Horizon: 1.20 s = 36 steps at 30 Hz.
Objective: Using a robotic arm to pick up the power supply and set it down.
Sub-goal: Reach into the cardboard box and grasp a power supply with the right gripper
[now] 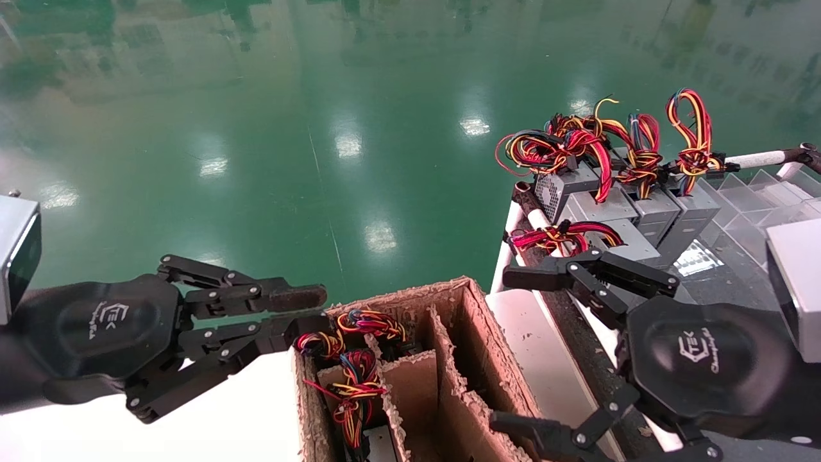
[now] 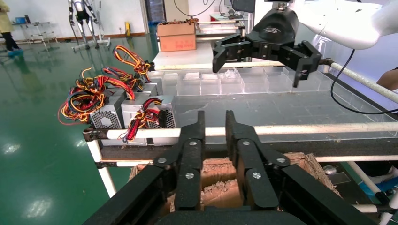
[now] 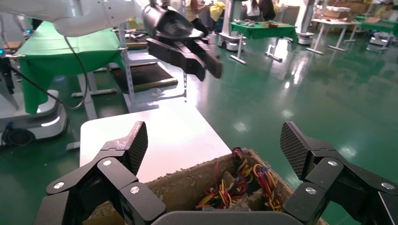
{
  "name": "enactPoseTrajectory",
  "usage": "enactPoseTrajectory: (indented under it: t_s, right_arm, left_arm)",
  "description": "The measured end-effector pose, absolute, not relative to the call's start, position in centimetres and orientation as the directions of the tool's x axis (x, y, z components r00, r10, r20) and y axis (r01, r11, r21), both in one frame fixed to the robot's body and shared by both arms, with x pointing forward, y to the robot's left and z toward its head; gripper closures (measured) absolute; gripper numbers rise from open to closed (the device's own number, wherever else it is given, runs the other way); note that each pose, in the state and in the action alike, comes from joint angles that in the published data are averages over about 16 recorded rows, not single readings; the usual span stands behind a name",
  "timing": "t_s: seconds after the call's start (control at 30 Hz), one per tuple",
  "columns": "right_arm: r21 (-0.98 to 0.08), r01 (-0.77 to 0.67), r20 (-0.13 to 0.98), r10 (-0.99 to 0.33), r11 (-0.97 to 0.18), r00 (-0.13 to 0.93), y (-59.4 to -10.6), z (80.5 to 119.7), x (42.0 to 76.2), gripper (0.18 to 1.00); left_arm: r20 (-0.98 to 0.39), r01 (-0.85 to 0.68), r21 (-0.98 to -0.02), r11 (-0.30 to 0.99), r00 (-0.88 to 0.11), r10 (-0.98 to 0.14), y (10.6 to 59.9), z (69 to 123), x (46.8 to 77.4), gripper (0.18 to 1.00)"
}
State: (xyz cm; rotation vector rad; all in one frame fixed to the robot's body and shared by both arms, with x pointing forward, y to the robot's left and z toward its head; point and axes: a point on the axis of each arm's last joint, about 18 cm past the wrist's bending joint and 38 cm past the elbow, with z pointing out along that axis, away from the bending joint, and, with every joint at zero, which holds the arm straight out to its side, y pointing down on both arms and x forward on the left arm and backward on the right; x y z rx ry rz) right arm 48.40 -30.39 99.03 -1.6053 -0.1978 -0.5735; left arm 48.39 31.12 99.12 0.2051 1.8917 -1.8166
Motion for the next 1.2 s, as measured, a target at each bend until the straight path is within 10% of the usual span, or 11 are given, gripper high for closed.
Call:
enactPoseTrajectory:
  t_s: [0.73, 1.2]
  right_arm:
    - [-0.904, 0.255, 0.367, -0.315, -0.344, 0.875, -21.2, 97.4, 62.5, 0.178]
    - [-0.834, 0.300, 0.451, -0.260, -0.463, 0.854, -17.2, 94.9, 65.3, 0.191]
  left_arm:
    - [-0.452, 0.443, -0.892, 0.096, -0.861, -0.233, 31.1, 99.1, 48.4, 0.527]
    - [-0.452, 0.443, -0.892, 0.096, -0.861, -0.233, 31.1, 99.1, 48.4, 0.265]
